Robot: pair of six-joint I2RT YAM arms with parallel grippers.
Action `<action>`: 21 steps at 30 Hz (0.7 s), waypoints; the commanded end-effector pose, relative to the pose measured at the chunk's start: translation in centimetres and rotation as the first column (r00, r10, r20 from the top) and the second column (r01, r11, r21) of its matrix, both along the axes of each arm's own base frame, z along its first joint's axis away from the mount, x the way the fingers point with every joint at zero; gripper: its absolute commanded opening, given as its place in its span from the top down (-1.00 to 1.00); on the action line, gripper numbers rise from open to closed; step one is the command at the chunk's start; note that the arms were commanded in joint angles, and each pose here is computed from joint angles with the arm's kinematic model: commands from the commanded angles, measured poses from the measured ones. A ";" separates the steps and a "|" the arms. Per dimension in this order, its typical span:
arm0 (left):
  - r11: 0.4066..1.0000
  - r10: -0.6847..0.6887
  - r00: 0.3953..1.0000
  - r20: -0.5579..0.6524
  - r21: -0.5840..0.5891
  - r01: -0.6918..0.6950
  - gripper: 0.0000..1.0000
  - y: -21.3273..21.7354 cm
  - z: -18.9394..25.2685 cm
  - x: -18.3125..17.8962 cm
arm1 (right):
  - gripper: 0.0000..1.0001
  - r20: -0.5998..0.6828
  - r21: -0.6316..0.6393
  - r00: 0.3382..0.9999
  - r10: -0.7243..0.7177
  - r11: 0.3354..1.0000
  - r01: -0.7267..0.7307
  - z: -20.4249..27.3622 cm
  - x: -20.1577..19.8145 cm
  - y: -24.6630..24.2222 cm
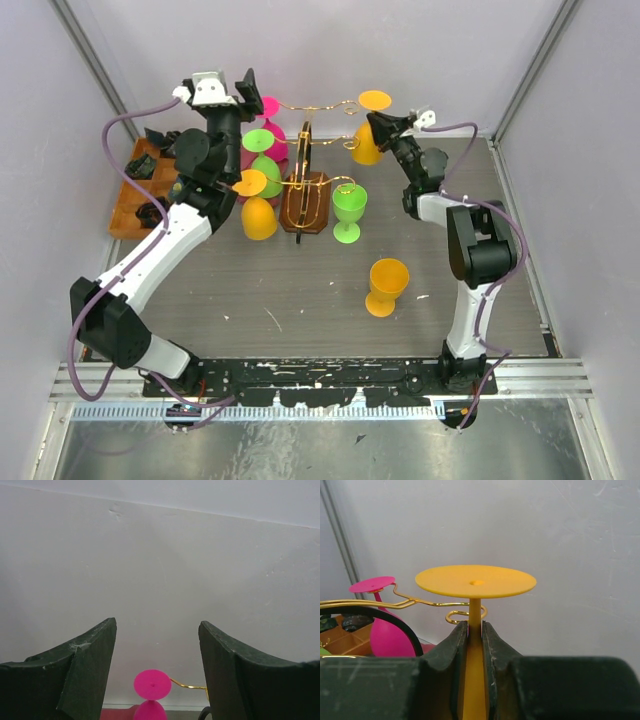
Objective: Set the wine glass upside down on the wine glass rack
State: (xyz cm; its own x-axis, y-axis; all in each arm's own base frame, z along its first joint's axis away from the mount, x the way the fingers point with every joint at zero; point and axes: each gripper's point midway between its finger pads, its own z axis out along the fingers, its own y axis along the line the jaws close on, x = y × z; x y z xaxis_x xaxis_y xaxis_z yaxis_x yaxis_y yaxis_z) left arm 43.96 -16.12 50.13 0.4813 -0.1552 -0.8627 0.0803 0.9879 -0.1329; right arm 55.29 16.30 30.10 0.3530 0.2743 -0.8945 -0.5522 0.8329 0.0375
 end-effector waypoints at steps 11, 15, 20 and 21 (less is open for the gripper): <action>0.998 0.066 0.998 -0.011 -0.017 -0.067 -0.45 2.1 -0.2 -0.4 | 0.99 0.207 -0.082 0.967 0.146 0.988 -0.131 1.9 -0.1 3.3; 0.997 0.074 0.997 -0.015 -0.013 -0.074 -0.45 2.4 -0.5 -0.3 | 0.99 0.214 -0.095 0.961 0.177 0.983 -0.160 1.8 -0.2 4.2; 0.997 0.079 0.997 -0.020 -0.013 -0.079 -0.45 2.5 -0.7 -0.2 | 0.99 0.203 -0.099 0.959 0.196 0.979 -0.179 1.1 -0.1 5.0; 0.997 0.080 0.997 -0.021 -0.012 -0.080 -0.45 2.6 -0.7 -0.1 | 0.99 0.199 -0.101 0.959 0.202 0.978 -0.184 0.9 -0.1 5.3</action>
